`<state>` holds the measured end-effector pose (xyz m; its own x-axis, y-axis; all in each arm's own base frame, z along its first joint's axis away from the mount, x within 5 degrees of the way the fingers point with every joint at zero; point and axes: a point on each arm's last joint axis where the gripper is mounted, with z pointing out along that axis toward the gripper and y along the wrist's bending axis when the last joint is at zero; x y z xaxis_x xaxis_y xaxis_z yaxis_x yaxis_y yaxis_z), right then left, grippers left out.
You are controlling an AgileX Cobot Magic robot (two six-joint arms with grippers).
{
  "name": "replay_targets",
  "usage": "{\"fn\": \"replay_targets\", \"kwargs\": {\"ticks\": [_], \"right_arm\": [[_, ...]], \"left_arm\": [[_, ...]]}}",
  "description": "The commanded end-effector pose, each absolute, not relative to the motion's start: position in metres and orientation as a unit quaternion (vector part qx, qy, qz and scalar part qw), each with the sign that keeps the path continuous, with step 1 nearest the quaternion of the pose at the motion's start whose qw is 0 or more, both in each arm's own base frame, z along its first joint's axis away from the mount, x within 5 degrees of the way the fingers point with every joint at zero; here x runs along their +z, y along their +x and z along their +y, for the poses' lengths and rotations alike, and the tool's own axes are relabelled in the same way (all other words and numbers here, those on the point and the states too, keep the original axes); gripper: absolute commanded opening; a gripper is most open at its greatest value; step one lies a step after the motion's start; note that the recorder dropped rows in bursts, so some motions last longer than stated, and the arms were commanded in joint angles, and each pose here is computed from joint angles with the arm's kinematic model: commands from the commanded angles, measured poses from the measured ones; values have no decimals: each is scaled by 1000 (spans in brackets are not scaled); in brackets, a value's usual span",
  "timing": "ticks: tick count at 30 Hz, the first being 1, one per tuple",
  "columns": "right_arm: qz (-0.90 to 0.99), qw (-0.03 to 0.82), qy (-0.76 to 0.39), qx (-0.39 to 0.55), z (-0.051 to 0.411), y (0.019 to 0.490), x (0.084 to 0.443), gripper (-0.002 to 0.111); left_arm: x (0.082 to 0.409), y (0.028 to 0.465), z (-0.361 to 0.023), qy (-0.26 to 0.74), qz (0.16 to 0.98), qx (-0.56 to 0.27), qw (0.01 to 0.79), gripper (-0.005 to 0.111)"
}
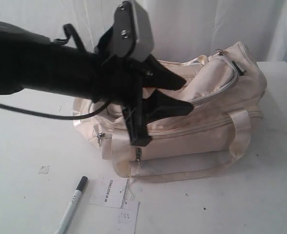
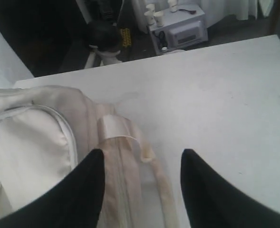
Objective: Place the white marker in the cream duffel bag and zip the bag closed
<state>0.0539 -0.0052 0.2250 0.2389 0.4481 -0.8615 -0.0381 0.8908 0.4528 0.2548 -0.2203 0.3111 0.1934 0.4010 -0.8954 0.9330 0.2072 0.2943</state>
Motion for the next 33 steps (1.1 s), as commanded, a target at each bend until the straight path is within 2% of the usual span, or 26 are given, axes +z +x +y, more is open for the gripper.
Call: {"fn": "replay_targets", "kwargs": {"ticks": [1, 3, 6, 12, 16, 21, 27, 31, 33], "right_arm": [[613, 729, 222, 210, -4, 55, 219, 0], [617, 725, 223, 210, -4, 55, 218, 0], [616, 726, 223, 210, -4, 55, 218, 0], [621, 721, 223, 212, -4, 55, 218, 0], [611, 744, 190, 193, -3, 50, 243, 0], [606, 780, 113, 106, -2, 46, 266, 0], [667, 731, 114, 87, -4, 71, 262, 0], [709, 690, 119, 84, -4, 83, 252, 0], [720, 678, 120, 83, -4, 86, 249, 0]], "left_arm": [[303, 283, -254, 560, 592, -255, 521, 54], [292, 289, -272, 572, 580, -305, 494, 54], [272, 305, -297, 576, 595, -261, 497, 54], [251, 327, -308, 561, 622, -232, 494, 54], [254, 340, -308, 541, 636, -196, 514, 54], [255, 346, -304, 523, 651, -164, 525, 54], [263, 344, -309, 414, 698, -275, 516, 54], [271, 347, -310, 426, 683, -263, 532, 54], [277, 349, -310, 457, 658, -232, 552, 54]]}}
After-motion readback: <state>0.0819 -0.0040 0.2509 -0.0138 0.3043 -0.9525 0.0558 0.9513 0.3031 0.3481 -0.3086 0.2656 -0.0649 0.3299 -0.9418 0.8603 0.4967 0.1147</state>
